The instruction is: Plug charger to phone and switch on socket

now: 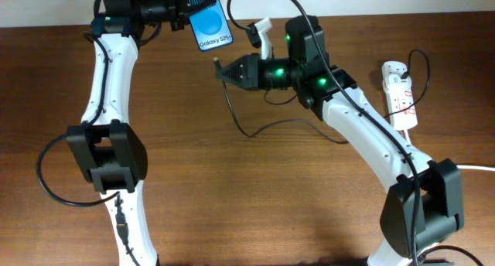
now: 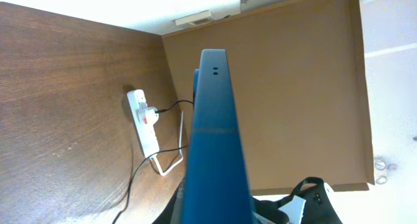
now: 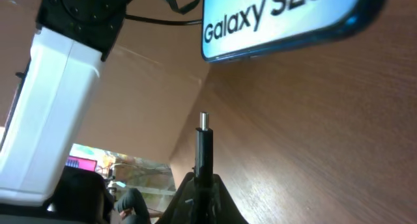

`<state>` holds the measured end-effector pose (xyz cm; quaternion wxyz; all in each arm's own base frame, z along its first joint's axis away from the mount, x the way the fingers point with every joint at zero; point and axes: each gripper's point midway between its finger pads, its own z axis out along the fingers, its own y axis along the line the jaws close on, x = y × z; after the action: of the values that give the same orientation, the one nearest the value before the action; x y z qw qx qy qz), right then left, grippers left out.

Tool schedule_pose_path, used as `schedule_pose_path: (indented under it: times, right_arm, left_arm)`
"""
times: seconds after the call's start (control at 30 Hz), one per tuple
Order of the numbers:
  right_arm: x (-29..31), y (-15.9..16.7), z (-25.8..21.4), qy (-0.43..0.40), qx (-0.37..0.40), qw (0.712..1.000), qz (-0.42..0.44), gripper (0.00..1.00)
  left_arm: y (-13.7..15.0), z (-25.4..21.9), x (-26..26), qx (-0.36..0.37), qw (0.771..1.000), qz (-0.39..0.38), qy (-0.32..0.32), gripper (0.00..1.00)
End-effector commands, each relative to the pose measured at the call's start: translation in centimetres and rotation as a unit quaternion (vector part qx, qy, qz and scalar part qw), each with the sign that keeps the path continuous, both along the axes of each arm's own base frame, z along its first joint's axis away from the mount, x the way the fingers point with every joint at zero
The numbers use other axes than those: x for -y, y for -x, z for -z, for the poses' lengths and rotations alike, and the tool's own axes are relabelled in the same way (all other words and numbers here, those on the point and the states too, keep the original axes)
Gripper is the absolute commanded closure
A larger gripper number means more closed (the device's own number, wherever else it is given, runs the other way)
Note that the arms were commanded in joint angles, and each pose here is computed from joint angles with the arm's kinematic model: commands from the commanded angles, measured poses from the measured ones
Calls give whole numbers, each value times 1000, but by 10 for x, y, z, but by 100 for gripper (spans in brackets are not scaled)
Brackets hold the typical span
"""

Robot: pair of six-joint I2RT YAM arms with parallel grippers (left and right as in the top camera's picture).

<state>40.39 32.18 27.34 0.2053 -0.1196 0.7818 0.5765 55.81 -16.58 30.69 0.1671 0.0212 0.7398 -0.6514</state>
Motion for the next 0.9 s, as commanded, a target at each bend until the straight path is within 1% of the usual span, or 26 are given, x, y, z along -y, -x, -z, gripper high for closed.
schedule_pose_path:
  times: [0.0,0.27,0.4,0.47,0.6,0.87]
  right_arm:
    - [-1,-9,-1,-5,-8,1000,18,96]
    - [17,-22,5,-6,-24,999,42,96]
    - [18,-21,12,-5,-28,999,42,96]
    - [13,-20,7,-24,-11,1000,17,96]
    - [3,-22,14,-54,-17,998,-17,96]
    - [2,-22,19,-56,-26,998,-22,96]
  left_arm:
    - [1,-1,3,-12,1000,4,5,100]
    - [2,-1,3,-15,1000,9,8,100]
    - [3,-2,3,-16,1000,11,9,100]
    - [4,-2,5,-18,1000,15,10,100]
    - [6,-3,6,-21,1000,20,13,100]
    - [6,-3,6,-21,999,20,13,100]
